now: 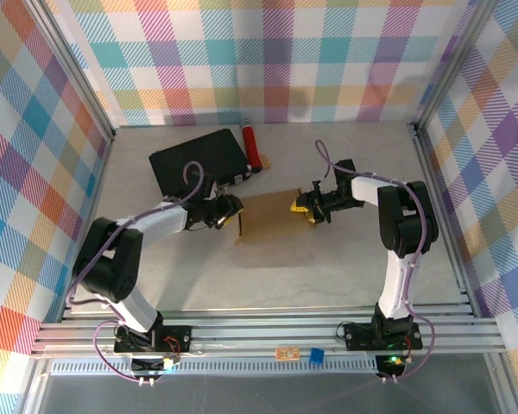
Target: Fold the paper box
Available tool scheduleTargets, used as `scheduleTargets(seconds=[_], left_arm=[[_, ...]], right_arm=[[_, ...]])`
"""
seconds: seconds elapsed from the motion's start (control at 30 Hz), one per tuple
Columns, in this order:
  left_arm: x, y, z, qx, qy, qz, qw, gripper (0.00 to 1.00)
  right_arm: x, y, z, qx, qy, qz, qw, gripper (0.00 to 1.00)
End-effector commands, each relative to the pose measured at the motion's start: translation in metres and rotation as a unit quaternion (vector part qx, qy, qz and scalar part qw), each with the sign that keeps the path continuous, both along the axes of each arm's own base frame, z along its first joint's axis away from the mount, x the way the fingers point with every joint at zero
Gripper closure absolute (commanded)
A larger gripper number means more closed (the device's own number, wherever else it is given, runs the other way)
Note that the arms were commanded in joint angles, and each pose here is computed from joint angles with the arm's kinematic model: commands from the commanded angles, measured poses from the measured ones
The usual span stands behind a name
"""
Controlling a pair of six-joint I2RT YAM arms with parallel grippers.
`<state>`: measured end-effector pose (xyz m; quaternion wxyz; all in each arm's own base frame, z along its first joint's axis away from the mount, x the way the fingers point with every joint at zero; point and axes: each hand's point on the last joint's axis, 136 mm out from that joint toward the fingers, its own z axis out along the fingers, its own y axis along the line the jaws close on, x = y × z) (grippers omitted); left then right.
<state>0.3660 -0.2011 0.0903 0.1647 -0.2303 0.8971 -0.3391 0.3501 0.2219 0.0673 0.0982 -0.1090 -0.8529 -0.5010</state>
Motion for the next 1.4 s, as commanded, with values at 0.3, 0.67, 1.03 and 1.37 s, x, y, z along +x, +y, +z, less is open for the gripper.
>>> scheduleTargets(seconds=[0.3, 0.67, 1.03, 1.37], left_arm=[[0.007, 0.027, 0.02, -0.139, 0.078, 0.154, 0.975, 0.31], [0.026, -0.003, 0.001, -0.23, 0.078, 0.165, 0.956, 0.16], [0.029, -0.014, 0.015, -0.288, 0.071, 0.179, 0.938, 0.05], [0.027, -0.051, 0.008, -0.365, 0.111, 0.185, 0.906, 0.26]], right_arm=[[0.013, 0.002, 0.06, 0.044, 0.153, -0.057, 0.986, 0.67], [0.009, 0.002, 0.06, 0.051, 0.192, -0.054, 0.979, 0.66], [0.004, -0.002, 0.049, 0.046, 0.208, -0.057, 0.975, 0.66], [0.005, -0.001, 0.042, 0.052, 0.221, -0.056, 0.972, 0.66]])
